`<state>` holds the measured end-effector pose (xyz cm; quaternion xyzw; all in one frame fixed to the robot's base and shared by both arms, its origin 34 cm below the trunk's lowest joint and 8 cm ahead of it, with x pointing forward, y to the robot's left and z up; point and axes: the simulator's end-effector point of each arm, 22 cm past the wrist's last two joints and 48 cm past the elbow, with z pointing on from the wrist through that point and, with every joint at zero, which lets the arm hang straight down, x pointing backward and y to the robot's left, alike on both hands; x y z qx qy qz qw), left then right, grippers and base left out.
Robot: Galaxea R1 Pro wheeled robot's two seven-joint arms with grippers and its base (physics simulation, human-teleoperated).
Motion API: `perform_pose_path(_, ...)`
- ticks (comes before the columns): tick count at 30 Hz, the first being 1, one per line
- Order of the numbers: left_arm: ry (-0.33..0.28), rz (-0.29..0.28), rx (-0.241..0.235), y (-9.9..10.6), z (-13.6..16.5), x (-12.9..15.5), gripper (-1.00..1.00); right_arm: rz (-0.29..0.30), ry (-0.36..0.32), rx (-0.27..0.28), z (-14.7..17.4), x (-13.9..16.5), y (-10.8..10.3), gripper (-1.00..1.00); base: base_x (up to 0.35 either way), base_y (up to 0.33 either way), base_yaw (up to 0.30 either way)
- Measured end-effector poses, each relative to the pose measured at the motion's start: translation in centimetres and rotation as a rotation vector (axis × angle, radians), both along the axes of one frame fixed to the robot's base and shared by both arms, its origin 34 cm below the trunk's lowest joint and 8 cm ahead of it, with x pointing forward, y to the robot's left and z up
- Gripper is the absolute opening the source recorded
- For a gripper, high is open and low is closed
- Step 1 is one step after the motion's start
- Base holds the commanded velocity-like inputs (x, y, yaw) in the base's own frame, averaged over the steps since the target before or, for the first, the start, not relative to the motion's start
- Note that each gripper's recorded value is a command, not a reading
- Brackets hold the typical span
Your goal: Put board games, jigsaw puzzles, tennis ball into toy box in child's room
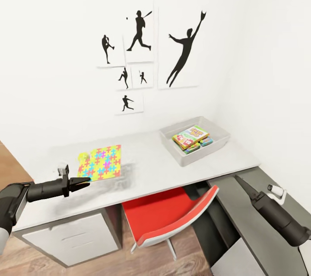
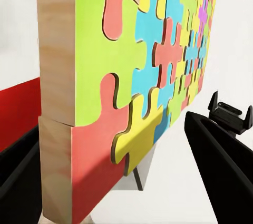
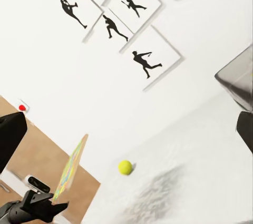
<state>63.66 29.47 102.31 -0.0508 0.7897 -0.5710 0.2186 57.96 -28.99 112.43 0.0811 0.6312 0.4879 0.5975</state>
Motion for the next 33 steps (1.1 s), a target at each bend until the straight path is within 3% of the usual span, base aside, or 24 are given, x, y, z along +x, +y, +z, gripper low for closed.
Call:
perform_pose_path(13, -0.015, 0.007, -0.002, 0.3, 0.7, 0.0, -1.00, -0.001, -0.011, 0.000, 0.5, -0.1, 0.0, 1.00, 0.010, 0.002, -0.253)
perform_pose_path(33, -0.040, 0.010, 0.000, 0.5, 1.6, 0.0, -1.00, -0.002, -0.026, 0.000, 1.2, -0.4, -0.1, 1.00, 0.256, 0.150, -0.253)
